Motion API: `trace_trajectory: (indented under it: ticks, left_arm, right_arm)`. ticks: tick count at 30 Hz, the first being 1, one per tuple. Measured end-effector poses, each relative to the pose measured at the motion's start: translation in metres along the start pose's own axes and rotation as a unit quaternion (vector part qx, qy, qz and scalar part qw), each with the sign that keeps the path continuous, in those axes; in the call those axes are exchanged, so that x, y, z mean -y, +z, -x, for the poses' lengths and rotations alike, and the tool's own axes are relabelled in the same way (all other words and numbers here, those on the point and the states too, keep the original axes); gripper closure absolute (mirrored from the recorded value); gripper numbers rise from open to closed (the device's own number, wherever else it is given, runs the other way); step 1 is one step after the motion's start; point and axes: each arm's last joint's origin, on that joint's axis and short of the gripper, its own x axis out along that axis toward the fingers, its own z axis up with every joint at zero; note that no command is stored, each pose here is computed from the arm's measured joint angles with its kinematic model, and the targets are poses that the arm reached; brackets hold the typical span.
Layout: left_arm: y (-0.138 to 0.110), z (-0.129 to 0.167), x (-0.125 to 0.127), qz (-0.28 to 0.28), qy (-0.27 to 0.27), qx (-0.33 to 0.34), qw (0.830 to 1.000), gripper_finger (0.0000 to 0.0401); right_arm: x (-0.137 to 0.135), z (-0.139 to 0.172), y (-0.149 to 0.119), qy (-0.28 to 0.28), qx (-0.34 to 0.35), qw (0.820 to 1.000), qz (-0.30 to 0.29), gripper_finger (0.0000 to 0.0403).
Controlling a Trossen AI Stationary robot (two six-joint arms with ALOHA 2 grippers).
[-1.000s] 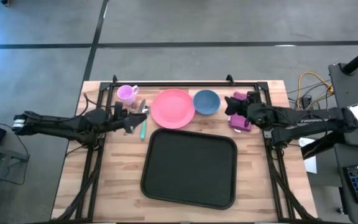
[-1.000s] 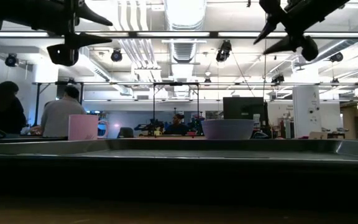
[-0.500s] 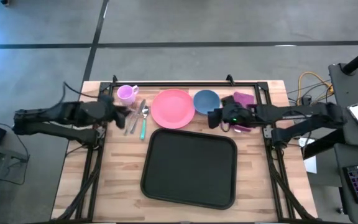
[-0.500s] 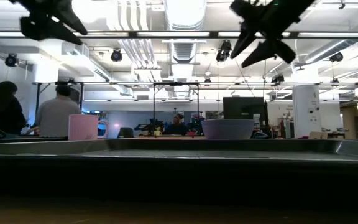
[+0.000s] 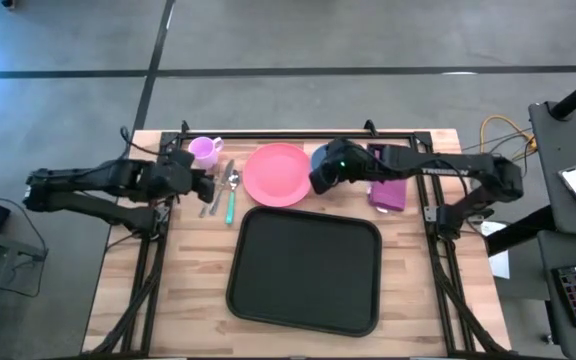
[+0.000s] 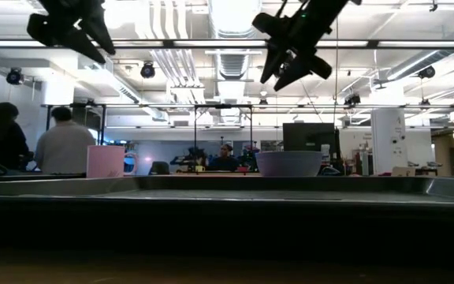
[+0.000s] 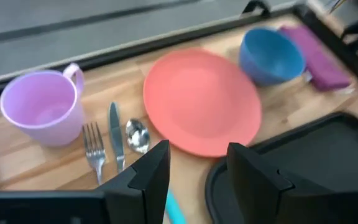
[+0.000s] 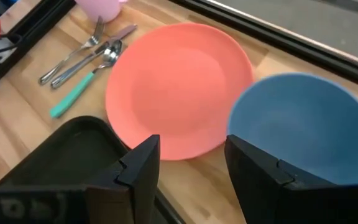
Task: Set up tray
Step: Put the pink plate on the black tray
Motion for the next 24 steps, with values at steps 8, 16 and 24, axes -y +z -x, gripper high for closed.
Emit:
trace_trajectory:
  ticks: [8, 16, 24]
  left_arm:
    - [0.001, 0.005, -0.005, 0.015, -0.006, 0.007, 1.0, 0.026]
    - [-0.006, -0.006, 0.001, -0.013, -0.002, -0.027, 1.0, 0.026]
    - [-0.02, -0.028, 0.011, -0.039, 0.008, -0.088, 0.995, 0.026]
  right_arm:
    - [-0.002, -0.002, 0.004, -0.005, -0.014, 1.0, 0.028, 0.0234]
    - [0.005, -0.002, -0.005, -0.037, -0.059, 0.997, 0.035, 0.0234]
    - [0.014, 0.001, -0.015, -0.082, -0.11, 0.99, 0.021, 0.0234]
